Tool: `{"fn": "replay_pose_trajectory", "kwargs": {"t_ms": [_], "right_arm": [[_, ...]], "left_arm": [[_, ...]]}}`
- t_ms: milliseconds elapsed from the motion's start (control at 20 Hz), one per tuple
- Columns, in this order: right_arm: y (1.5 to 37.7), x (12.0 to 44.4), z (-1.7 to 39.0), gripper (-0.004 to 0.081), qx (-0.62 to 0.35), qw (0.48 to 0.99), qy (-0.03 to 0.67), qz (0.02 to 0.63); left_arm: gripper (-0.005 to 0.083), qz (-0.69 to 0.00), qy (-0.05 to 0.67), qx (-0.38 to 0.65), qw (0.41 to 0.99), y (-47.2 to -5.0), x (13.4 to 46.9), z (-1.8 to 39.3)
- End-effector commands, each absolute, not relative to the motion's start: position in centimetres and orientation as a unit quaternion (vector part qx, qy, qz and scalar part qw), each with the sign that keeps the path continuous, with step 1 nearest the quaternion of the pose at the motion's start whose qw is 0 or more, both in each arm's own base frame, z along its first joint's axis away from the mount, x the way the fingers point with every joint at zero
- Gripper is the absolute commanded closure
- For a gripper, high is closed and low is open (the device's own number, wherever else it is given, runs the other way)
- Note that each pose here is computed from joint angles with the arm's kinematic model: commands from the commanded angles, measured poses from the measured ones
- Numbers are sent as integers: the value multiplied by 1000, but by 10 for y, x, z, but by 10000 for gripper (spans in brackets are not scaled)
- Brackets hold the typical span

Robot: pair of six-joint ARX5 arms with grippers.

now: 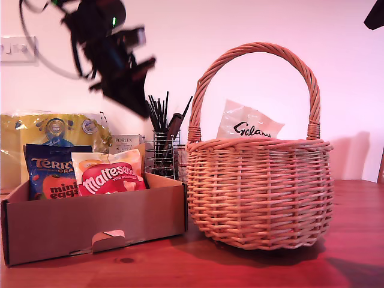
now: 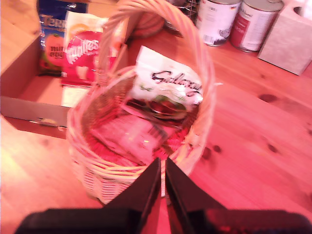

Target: Move the bags of Easter eggs from the cardboard box on the left into the woven basket on the right side.

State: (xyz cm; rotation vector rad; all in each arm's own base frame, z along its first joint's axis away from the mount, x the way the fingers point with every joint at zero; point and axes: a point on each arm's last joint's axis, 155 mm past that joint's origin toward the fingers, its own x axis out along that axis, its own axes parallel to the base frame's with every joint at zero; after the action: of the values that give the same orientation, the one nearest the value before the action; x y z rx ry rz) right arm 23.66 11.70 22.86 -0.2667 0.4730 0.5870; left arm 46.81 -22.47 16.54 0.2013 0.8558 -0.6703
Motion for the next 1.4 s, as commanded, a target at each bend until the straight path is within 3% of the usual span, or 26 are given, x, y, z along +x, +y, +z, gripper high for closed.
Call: {"fn": "replay_pose_trajectory", "kwargs": {"t_ms": [0,200,350,550,600,650,750,800,850,1050,1350], "right_arm": [[117,238,238,783,-130,924,218,284],[117,238,238,783,-130,924,218,285],[117,238,238,783,-130,924,218,285],[117,237,237,783,-130,924,221,285],[117,237,237,783,-130,923,221,285],[117,237,237,783,-130,923,221,285],[118,237,237,783,-130,923,221,286],[118,237,236,783,-130,923,221,287],[118,237,237,783,-130,923,221,287],[118,237,237,783,-129,923,221,287],[120,235,237,783,-127,921,221,293]], "left_arm": [[793,-322,359,93,871,-220,454,199],[793,-336,328,85,879,-188,424,196],[792,-412,286,104,859,-177,399,195],[778,-435,254,92,859,-153,403,205],[736,-428,243,101,865,-145,409,207],[623,-421,230,112,870,-137,414,210],[316,-394,208,154,882,-124,429,214],[215,-381,201,167,887,-120,434,216],[169,-371,189,195,888,-116,440,218],[162,-353,161,244,889,-114,455,220],[165,-367,205,227,879,-115,474,171]]}}
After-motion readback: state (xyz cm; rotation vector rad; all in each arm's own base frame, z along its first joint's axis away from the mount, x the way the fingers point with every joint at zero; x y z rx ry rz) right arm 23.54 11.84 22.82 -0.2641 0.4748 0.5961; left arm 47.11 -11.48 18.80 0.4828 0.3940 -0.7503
